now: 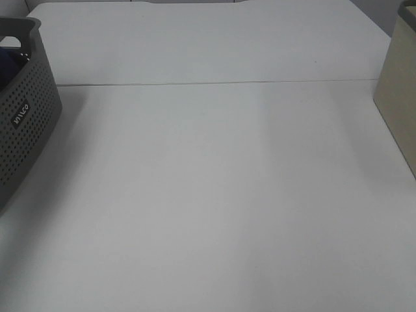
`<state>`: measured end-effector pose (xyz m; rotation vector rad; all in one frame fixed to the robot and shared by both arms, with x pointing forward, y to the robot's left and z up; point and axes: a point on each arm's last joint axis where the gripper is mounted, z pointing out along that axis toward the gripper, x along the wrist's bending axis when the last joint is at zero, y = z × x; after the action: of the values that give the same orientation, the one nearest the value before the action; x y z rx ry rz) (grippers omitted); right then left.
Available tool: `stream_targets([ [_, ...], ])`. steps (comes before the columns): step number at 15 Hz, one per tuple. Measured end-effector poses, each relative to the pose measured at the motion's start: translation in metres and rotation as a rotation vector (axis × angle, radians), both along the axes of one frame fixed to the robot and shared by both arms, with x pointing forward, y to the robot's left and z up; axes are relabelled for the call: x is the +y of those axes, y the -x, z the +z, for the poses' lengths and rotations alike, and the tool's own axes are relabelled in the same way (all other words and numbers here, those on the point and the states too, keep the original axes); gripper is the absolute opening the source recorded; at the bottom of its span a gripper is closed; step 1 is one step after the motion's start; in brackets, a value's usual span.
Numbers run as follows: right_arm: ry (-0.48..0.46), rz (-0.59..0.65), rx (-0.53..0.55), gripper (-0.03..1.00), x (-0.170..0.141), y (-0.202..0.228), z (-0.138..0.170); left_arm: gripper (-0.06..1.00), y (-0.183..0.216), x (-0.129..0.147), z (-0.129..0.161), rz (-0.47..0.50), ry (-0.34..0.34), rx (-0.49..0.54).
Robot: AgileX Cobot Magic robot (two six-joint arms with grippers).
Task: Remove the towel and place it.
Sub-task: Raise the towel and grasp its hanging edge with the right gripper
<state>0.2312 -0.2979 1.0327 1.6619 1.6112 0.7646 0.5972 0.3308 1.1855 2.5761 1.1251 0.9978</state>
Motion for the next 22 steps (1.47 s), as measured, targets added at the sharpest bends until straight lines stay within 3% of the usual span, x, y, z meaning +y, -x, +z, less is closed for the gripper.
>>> stream_targets([
  [3, 0.009, 0.041, 0.037, 0.67, 0.001, -0.009, 0.005, 0.00, 0.007, -0.046, 0.031, -0.092, 0.067, -0.055],
  [5, 0.030, 0.126, 0.093, 0.67, 0.004, -0.024, 0.007, 0.00, 0.014, -0.070, 0.046, -0.141, 0.015, -0.080],
  [7, 0.003, 0.192, 0.111, 0.67, 0.009, -0.042, 0.010, 0.00, 0.022, -0.086, 0.067, -0.150, 0.016, -0.157],
  [12, -0.063, 0.349, 0.030, 0.67, 0.021, -0.077, 0.019, 0.00, 0.034, -0.120, 0.081, -0.247, 0.031, -0.202],
  [16, -0.136, 0.551, -0.015, 0.67, 0.034, -0.116, 0.019, 0.00, 0.042, -0.149, 0.081, -0.337, 0.040, -0.202],
  [18, -0.202, 0.710, -0.113, 0.67, 0.044, -0.152, 0.016, 0.00, 0.045, -0.176, 0.074, -0.412, 0.042, -0.180],
  [22, -0.271, 0.778, -0.234, 0.67, 0.047, -0.194, 0.003, 0.00, 0.053, -0.211, 0.066, -0.511, 0.045, -0.164],
])
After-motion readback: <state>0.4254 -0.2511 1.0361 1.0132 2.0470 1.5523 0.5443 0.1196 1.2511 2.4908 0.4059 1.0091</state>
